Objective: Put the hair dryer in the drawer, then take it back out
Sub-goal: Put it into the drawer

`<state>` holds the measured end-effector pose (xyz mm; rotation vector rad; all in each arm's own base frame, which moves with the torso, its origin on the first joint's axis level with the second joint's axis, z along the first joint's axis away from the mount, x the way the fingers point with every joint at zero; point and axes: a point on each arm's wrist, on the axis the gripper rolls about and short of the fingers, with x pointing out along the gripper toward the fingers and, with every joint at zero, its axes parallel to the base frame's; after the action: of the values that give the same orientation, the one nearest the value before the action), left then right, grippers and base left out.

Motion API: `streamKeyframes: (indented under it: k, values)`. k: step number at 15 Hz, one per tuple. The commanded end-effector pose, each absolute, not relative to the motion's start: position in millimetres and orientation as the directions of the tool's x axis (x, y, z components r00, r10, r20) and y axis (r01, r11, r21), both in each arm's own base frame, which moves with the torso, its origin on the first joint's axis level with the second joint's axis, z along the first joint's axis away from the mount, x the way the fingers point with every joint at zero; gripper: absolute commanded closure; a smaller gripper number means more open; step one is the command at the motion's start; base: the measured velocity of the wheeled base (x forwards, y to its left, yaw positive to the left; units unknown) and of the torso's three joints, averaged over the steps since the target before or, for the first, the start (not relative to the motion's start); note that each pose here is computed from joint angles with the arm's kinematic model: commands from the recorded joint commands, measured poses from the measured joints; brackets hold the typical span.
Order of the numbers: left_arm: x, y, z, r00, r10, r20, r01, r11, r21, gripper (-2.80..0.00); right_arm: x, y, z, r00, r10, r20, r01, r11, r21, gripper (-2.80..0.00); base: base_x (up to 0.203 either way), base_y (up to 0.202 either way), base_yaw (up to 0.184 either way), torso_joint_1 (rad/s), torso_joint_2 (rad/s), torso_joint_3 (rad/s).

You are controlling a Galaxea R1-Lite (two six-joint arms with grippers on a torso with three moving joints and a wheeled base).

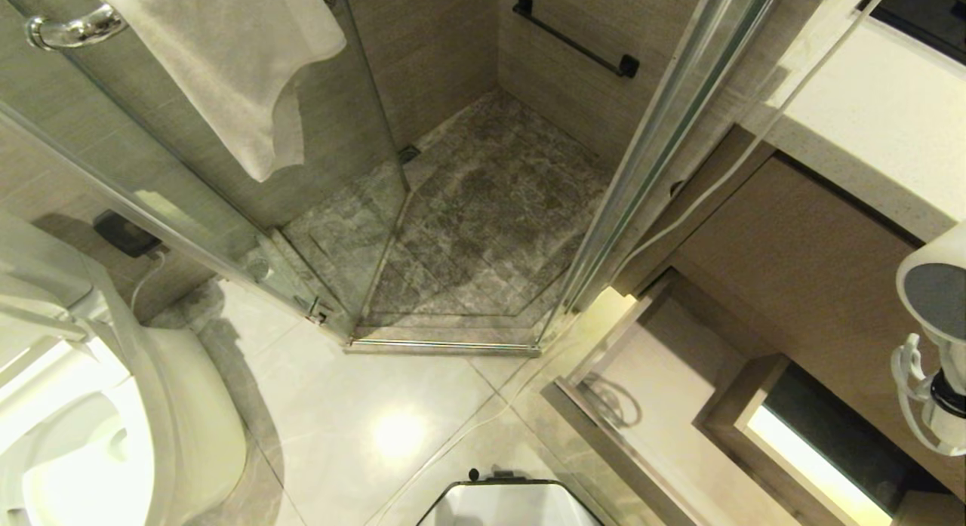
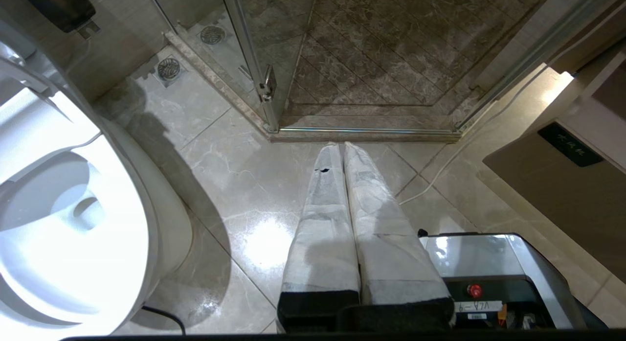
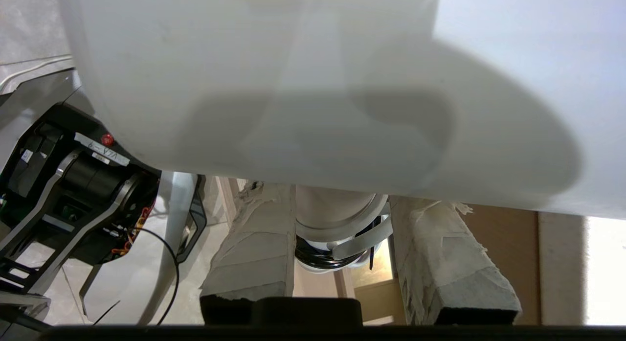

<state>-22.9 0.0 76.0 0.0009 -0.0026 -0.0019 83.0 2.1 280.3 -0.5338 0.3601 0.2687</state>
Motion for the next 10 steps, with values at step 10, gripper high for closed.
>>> streamKeyframes:
  k: [10]
  values:
    - [-23, 0, 76, 1.000, 0.000, 0.002, 0.000, 1.000, 0.002, 0.00, 98, 1, 287, 0.898, 0.145, -0.415, -0.324, 0.855, -0.404, 0.00, 0.000, 0.000, 0.000, 0.108, -0.19, -0.088]
